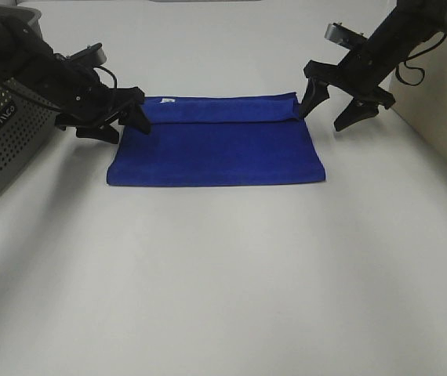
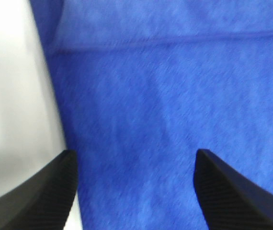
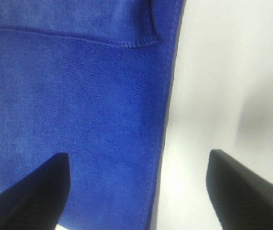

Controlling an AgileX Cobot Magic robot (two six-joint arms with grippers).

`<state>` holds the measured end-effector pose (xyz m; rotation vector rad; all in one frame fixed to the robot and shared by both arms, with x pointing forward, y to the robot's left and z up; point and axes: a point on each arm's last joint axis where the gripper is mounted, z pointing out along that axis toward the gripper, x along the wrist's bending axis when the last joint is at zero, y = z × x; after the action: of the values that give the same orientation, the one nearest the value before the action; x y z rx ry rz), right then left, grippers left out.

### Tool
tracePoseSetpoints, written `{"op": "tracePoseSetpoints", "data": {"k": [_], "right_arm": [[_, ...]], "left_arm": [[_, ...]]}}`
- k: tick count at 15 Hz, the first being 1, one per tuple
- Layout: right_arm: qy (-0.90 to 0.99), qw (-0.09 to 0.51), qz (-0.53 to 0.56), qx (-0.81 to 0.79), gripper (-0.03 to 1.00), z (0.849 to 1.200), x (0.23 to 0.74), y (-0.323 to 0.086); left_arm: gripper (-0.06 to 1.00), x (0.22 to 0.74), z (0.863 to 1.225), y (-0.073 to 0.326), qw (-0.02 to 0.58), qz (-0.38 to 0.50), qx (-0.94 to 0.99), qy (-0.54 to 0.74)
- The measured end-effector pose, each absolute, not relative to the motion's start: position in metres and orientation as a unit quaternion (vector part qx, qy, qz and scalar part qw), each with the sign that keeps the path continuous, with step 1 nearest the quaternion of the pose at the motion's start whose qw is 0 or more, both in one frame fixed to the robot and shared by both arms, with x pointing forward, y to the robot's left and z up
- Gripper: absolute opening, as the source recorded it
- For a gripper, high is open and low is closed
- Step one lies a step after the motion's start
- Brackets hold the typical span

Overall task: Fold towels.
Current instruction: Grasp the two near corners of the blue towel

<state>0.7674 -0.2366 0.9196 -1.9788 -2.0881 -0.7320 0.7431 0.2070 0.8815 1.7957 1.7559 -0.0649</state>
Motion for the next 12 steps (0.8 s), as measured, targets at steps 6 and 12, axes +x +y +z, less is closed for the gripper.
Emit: {"op": "tracePoseSetpoints", "data": {"k": [6,12], "right_arm": [[-0.695,0.126,-0.210,-0.677,0.74,0.908,0.744,-0.240],[-0.703,0.133,-0.214,-0.665,0.75,0.886,0.720,-0.240]], "left_arm": [[0.66,0.714,0.874,0.215,0.247,-0.046,0.681,0.688],[0.66,0.695,0.871,0.217,0.262,-0.026,0.653,0.710]]}}
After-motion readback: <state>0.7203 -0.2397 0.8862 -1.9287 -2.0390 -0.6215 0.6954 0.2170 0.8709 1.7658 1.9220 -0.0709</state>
